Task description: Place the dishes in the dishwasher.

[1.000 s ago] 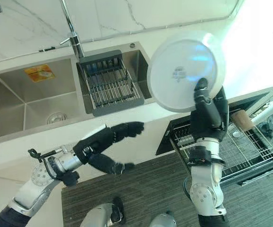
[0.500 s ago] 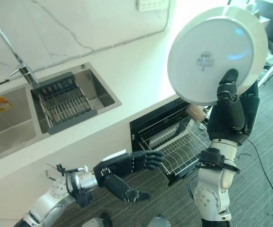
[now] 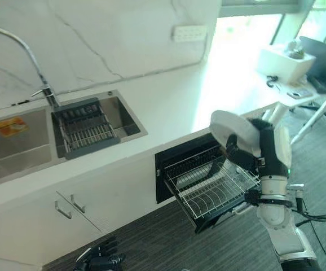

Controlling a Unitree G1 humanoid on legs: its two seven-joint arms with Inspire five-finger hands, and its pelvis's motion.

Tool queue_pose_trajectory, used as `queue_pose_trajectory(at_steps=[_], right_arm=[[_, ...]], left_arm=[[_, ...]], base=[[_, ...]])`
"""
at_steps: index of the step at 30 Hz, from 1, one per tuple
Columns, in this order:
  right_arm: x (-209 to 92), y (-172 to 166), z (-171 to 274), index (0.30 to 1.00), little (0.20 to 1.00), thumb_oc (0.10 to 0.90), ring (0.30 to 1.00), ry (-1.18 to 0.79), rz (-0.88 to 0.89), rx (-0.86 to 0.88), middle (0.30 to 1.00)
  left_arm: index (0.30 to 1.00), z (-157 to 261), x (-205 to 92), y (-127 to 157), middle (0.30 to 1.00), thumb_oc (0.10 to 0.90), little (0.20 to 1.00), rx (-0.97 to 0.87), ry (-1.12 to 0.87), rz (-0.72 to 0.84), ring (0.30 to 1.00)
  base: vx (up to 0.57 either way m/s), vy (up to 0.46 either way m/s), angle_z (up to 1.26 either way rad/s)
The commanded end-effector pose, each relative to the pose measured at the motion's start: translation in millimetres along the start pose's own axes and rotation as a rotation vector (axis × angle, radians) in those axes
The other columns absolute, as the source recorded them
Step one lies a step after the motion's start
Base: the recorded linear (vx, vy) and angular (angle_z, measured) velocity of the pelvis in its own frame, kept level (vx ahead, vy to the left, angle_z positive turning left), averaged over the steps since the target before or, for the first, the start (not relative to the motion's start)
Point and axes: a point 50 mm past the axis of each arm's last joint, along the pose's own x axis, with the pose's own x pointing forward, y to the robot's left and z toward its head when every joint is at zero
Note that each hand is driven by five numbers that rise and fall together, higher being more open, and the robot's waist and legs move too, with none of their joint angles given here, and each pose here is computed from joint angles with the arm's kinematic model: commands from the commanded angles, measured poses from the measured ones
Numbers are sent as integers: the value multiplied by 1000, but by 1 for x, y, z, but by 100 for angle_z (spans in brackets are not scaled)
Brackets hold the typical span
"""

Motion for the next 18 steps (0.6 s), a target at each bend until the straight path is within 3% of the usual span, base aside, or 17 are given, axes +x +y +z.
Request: queue_pose_trajectory(at_steps=[1,6,18], right_arm=[[37,-23,45,300,300,400,300,-232,-163,-21,300],[38,-6,31,300,300,400,300,-189,-69,-93,300],[11,29,-29,300,300,400,300,-16,-94,-357,300]], left_arm=[[900,13,1,2,900,800,900,77,-59,-14,900],[900,3,-4,12,900,800,900,39,-12,17,900],[900,-12,-8,21,900,800,900,30,60,70,900]], base=[[24,-11,10],[10,-13,16],[7,7,6]])
